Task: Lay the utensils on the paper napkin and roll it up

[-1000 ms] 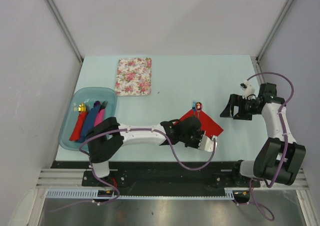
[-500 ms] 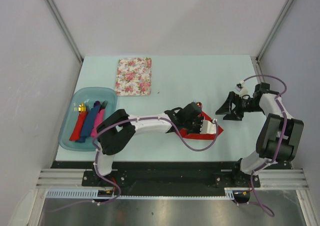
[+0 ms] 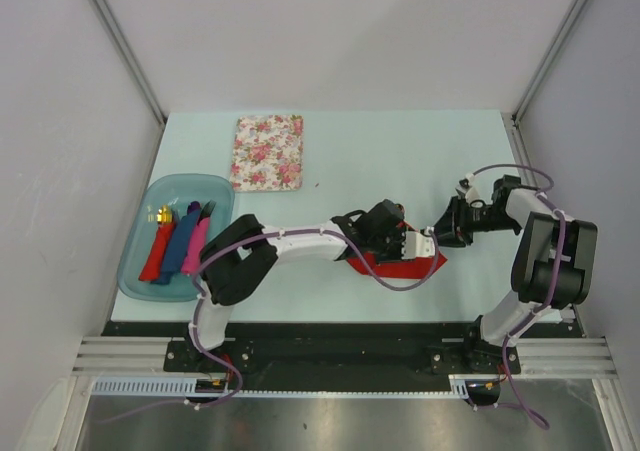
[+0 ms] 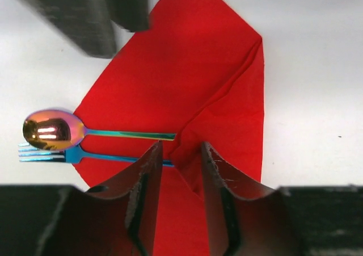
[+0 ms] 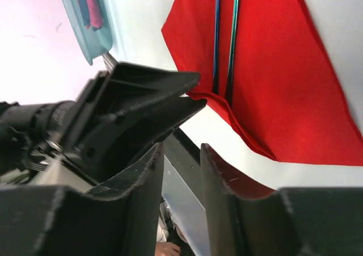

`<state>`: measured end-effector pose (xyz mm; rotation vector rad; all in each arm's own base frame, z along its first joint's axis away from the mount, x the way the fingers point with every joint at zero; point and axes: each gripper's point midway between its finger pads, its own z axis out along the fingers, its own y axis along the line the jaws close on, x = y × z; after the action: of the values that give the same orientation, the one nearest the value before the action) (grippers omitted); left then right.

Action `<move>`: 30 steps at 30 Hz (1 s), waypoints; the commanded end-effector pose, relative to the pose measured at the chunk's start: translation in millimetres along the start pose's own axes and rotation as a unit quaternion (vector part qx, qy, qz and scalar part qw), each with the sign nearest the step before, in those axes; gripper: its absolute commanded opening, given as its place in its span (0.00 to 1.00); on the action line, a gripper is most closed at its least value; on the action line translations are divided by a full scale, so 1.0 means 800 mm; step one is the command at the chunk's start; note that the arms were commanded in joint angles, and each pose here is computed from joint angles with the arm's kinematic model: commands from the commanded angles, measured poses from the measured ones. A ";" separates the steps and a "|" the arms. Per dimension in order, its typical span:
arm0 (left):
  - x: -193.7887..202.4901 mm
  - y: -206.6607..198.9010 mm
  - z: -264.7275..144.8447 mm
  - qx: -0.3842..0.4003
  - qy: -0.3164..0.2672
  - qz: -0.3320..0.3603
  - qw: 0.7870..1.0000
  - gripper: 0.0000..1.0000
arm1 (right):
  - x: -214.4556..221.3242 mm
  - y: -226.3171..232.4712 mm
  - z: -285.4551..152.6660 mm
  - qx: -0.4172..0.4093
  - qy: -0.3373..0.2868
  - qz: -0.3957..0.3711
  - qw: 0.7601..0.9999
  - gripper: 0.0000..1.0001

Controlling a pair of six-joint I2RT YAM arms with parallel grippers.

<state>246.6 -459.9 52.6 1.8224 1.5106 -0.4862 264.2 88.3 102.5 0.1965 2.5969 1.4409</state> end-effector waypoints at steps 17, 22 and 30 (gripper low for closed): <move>0.011 0.022 -0.023 0.077 -0.017 -0.336 0.938 0.39 | 0.036 0.019 0.050 -0.003 0.064 -0.038 0.997 0.18; 0.017 0.027 -0.035 0.087 -0.040 -0.361 0.928 0.46 | 0.041 0.017 0.058 -0.002 0.079 -0.036 0.996 0.16; 0.017 -0.031 -0.100 0.040 -0.054 -0.132 0.989 0.54 | 0.018 0.026 0.038 -0.001 0.039 -0.060 0.997 0.19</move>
<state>233.7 -381.9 45.5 1.4144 2.0798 -0.9254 242.8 133.9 86.1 0.0173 2.6948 1.4819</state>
